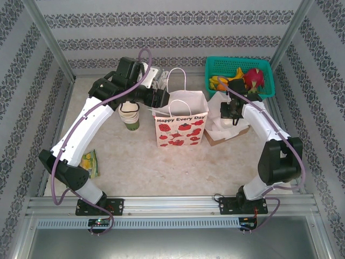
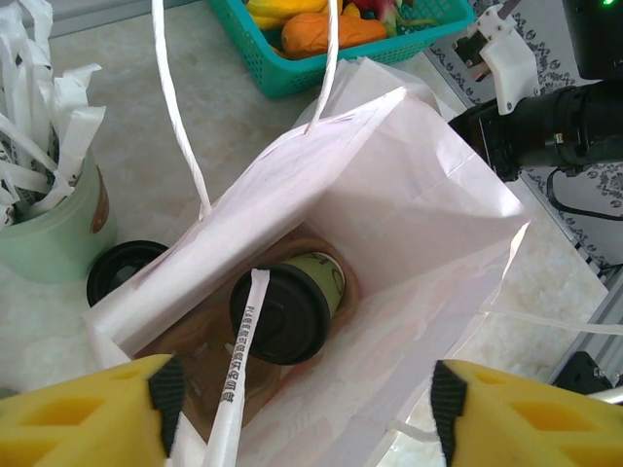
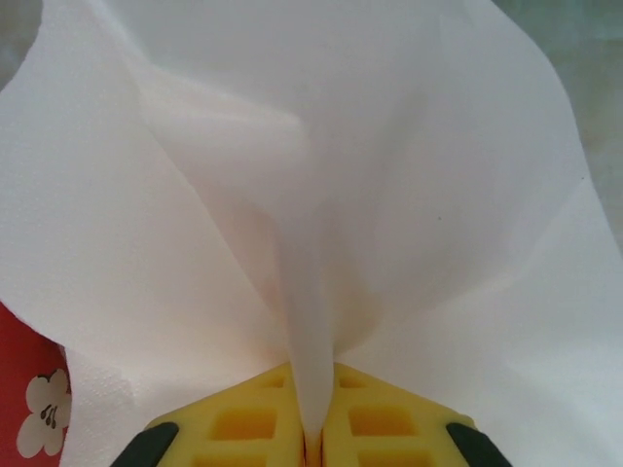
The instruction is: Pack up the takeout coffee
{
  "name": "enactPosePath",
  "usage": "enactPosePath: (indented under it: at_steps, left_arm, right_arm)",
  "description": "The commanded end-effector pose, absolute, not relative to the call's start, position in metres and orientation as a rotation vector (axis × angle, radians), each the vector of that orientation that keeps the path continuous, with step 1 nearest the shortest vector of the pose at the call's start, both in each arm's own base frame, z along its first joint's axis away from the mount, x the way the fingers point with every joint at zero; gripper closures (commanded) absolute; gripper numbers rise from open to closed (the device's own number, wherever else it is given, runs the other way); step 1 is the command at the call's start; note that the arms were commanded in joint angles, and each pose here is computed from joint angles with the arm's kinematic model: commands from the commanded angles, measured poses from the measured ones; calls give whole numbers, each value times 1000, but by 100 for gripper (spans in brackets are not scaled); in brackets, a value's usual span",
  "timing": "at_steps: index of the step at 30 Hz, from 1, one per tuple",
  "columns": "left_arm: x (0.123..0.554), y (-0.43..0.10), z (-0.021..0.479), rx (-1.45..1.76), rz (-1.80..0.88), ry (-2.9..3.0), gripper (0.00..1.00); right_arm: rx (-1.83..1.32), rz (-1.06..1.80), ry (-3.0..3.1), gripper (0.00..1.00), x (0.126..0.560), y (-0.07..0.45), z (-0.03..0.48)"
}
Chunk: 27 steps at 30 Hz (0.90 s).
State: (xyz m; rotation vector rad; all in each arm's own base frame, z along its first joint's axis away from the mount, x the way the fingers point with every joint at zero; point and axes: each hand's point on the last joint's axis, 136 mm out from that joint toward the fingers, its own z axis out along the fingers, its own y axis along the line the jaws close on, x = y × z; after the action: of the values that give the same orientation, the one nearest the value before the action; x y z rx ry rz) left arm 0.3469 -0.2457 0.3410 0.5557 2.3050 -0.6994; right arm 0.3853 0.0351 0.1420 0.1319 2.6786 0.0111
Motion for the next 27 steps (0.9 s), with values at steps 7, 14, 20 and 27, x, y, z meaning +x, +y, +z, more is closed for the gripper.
enactPosePath:
  at_steps: [7, 14, 20, 27]
  left_arm:
    - [335, -242, 363, 551, -730, 2219, 6]
    - [341, -196, 370, 287, -630, 2174, 0]
    - [340, -175, 360, 201, -607, 2180, 0]
    - [341, -177, 355, 216, -607, 2193, 0]
  right_arm:
    - [173, -60, 2656, 100, 374, 23, 146]
    - [161, -21, 2397, 100, 369, 19, 238]
    - [111, 8, 2307, 100, 362, 22, 286]
    - [95, -12, 2447, 100, 366, 23, 241]
